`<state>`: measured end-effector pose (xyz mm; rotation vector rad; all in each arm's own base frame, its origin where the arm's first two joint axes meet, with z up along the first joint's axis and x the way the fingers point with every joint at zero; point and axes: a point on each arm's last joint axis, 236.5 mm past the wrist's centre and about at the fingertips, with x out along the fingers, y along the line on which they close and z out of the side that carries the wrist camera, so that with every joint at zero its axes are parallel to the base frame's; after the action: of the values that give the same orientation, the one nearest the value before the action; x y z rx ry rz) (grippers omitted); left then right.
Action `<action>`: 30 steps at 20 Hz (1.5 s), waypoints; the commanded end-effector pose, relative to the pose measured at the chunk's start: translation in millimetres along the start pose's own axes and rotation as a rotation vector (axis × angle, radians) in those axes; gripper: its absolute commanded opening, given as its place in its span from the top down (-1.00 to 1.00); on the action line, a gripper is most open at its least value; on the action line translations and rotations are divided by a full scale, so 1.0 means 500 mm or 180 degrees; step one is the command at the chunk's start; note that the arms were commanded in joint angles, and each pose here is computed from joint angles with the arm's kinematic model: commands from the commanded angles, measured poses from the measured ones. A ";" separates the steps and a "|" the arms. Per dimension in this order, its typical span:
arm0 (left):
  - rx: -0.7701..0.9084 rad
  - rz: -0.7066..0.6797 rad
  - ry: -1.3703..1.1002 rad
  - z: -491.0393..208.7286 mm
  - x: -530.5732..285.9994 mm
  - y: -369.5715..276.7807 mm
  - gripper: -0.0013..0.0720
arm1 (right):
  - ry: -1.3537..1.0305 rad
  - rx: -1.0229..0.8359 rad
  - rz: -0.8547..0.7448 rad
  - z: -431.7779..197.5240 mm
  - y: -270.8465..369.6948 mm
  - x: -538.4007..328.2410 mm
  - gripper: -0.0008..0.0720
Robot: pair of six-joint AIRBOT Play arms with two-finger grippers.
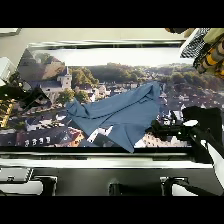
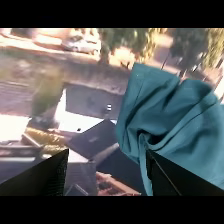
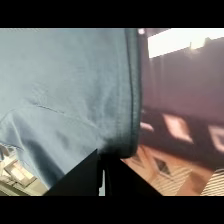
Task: Fold the clothes and pants, and hang the long-sleeved shirts on hangers.
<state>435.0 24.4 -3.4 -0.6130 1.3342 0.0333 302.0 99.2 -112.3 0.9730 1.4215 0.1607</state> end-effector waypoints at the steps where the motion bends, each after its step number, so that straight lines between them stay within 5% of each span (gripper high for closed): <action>1: 0.0104 -0.0306 0.0055 0.001 0.075 -0.015 -0.55 | -0.0049 0.0022 -0.0028 0.006 -0.002 0.005 0.91; 5: 0.0176 -0.0834 0.0074 0.013 0.158 -0.073 -0.55 | -0.0112 -0.0074 0.0026 0.006 0.019 -0.014 0.91; 12: 0.0185 -0.0764 0.0176 -0.006 0.265 -0.090 -0.47 | -0.0188 -0.0081 0.0090 0.008 0.040 -0.030 0.90; 15: 0.0168 -0.0753 0.0245 -0.016 0.283 -0.088 0.06 | -0.0255 -0.0100 0.0165 0.012 0.058 -0.041 0.90; 18: 0.0176 -0.0783 0.0248 -0.011 0.266 -0.089 0.93 | -0.0379 -0.0212 0.0217 0.016 0.080 -0.064 0.91; 23: 0.0370 -0.0963 -0.0120 0.052 0.093 -0.142 0.93 | -0.0932 -0.0705 0.0524 0.061 0.217 -0.183 0.91; 30: 0.0387 -0.1349 -0.1599 0.054 -0.430 -0.277 0.93 | -0.2362 -0.1839 0.1410 0.076 0.644 -0.628 0.91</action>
<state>488.5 -16.7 154.6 -0.7000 0.8699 -0.2443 415.4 85.5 202.8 0.7859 0.6577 0.3908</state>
